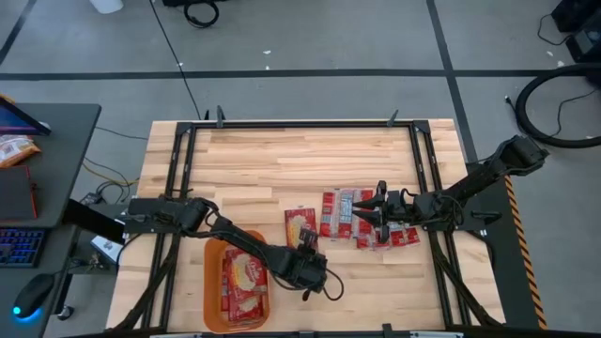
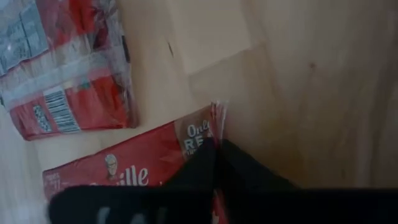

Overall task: Sort popcorn bags into baskets
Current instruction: Put the red popcorn pack into the orange bin

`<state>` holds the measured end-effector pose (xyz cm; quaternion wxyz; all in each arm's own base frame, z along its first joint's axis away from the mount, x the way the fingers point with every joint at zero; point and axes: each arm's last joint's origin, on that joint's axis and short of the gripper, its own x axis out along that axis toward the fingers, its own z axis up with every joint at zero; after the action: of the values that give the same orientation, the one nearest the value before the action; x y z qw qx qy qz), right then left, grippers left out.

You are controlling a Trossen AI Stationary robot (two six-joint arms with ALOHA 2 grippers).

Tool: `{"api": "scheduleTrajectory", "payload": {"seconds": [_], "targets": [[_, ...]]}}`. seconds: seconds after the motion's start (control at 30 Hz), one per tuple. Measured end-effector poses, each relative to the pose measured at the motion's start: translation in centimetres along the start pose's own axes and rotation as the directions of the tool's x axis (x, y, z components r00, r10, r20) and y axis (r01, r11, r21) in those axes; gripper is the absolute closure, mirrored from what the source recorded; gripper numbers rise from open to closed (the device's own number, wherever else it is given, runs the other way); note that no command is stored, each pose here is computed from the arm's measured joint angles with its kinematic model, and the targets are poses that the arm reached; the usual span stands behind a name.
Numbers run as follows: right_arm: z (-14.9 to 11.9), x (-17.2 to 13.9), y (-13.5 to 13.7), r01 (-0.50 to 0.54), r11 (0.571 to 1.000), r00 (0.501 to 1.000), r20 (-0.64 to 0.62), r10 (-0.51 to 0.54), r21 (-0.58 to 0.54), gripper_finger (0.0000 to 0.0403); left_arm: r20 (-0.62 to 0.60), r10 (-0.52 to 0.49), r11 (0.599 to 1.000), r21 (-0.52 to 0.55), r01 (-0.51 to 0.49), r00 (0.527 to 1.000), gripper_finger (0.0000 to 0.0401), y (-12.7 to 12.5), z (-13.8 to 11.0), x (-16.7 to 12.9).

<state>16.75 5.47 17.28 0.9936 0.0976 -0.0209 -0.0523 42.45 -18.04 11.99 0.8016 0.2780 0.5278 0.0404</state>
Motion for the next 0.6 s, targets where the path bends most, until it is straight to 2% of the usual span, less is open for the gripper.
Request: {"api": "scheduleTrajectory", "payload": {"seconds": [0.23,0.47,0.6], "targets": [[0.0,0.0,0.0,0.0,1.0,1.0,0.0,0.0,0.0,0.0293,0.011,-0.129,0.991,-0.029,0.129,0.992,0.0396,1.3,0.1,-2.5],[0.0,0.0,0.0,0.0,1.0,1.0,-0.001,0.0,0.0,0.0293,0.056,-0.23,0.959,-0.156,0.236,0.972,0.0398,5.8,0.0,-8.2],[0.0,0.0,0.0,0.0,1.0,1.0,-0.001,0.0,-0.001,0.0293,0.12,-0.284,0.929,-0.213,0.304,0.951,0.0399,8.4,-0.4,-11.4]]}}
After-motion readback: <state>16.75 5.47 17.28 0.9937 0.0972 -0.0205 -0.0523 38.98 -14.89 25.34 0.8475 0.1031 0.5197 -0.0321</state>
